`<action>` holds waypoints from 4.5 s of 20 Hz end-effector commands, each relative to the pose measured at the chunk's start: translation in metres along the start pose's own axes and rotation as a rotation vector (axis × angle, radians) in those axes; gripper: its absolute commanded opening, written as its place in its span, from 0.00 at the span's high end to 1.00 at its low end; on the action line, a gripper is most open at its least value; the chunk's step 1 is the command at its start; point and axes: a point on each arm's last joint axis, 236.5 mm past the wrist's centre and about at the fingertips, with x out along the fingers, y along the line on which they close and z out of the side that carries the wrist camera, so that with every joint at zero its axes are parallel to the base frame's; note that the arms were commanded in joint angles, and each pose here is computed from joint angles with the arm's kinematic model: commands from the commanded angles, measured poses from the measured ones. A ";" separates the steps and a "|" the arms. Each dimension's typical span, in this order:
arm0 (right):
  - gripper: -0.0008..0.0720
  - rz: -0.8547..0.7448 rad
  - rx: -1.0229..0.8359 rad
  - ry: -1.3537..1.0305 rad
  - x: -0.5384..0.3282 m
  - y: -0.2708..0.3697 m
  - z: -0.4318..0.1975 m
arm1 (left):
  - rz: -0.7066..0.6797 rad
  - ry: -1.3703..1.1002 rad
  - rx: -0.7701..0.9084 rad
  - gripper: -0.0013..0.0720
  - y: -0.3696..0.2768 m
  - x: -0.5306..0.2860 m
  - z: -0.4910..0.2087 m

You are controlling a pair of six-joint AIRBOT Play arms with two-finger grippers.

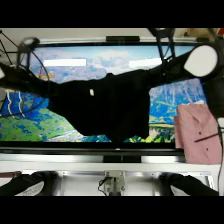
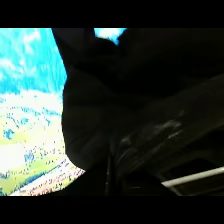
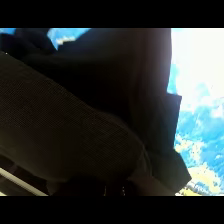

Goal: Fold the shirts.

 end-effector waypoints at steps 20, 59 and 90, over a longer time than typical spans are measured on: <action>0.87 -0.028 0.140 0.173 0.023 -0.005 -0.032 | 0.314 0.115 -0.373 0.15 0.323 0.068 -0.073; 0.87 -0.109 0.119 0.194 0.020 -0.024 -0.038 | 0.291 0.118 -0.437 0.92 0.336 0.087 -0.060; 0.87 -0.432 0.104 0.124 -0.009 -0.144 -0.028 | -0.132 0.361 0.775 0.92 -0.079 -0.018 -0.205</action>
